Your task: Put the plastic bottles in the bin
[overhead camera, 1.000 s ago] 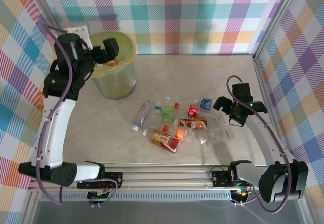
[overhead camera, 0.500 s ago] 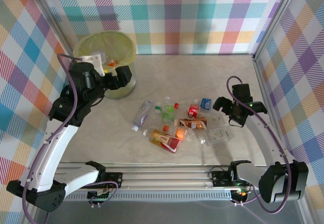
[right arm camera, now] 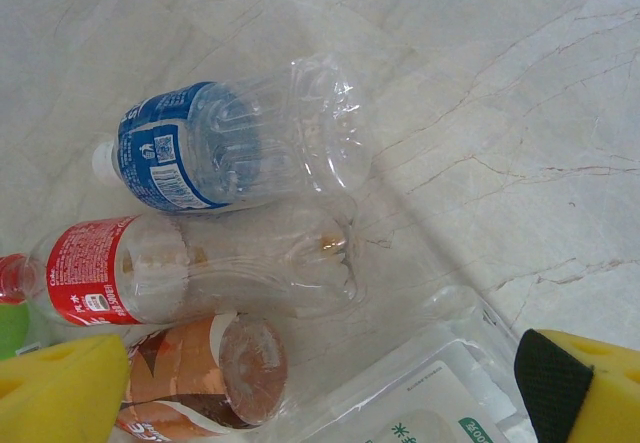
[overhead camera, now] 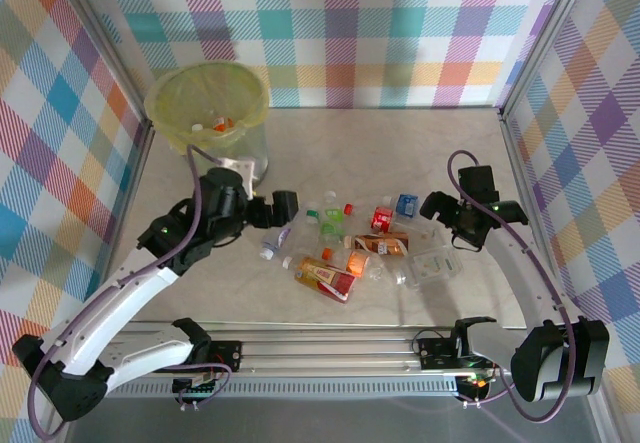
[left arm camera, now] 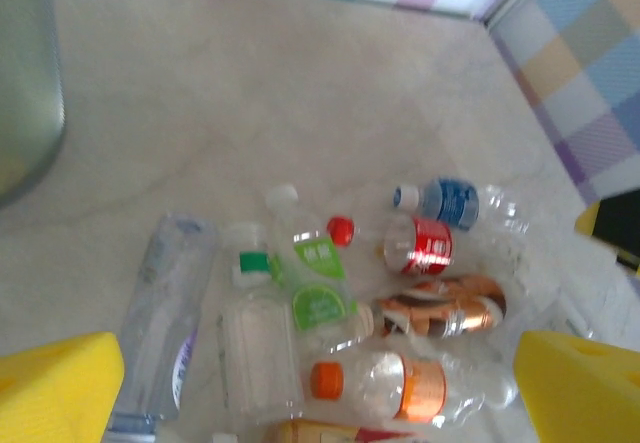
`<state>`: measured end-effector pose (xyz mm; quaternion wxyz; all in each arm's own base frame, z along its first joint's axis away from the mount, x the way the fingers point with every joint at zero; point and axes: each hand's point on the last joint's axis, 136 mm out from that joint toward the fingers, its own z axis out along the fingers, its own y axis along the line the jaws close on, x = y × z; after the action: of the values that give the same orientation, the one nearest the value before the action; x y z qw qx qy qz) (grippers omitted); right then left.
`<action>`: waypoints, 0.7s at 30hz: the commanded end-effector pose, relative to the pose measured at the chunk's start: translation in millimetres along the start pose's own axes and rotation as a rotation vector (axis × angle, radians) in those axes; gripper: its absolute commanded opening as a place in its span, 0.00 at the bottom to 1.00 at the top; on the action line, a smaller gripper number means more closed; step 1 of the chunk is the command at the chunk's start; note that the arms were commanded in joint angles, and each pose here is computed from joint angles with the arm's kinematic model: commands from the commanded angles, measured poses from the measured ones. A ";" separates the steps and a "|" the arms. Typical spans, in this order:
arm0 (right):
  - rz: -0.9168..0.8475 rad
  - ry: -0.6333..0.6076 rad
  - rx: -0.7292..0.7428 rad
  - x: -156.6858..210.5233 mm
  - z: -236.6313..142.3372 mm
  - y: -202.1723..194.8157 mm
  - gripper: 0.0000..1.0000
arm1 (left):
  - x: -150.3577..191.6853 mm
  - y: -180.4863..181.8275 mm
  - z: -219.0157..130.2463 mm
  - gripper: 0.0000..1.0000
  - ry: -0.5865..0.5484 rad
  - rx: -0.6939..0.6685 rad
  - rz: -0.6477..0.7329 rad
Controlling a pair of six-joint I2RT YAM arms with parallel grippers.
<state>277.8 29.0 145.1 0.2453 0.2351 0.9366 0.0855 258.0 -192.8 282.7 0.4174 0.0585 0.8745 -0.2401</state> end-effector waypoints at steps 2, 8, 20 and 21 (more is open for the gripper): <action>0.016 0.002 -0.016 0.1 -1.0 1.9 1.00 | 21.9 -6.0 6.1 1.00 0.032 0.000 0.002; 0.025 0.010 -0.017 2.2 4.4 1.8 1.00 | 63.9 26.5 26.7 1.00 0.149 -0.159 0.035; 0.023 0.018 -0.011 2.9 7.3 1.2 1.00 | 78.0 80.8 79.1 1.00 0.199 -0.373 0.105; 0.024 0.019 -0.011 3.1 7.3 0.9 1.00 | 78.0 84.5 83.5 1.00 0.204 -0.377 0.101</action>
<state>278.7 31.7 140.2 0.2388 0.2355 0.9376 0.0913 278.2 -172.5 155.0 0.3348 0.0491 0.9391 -0.0601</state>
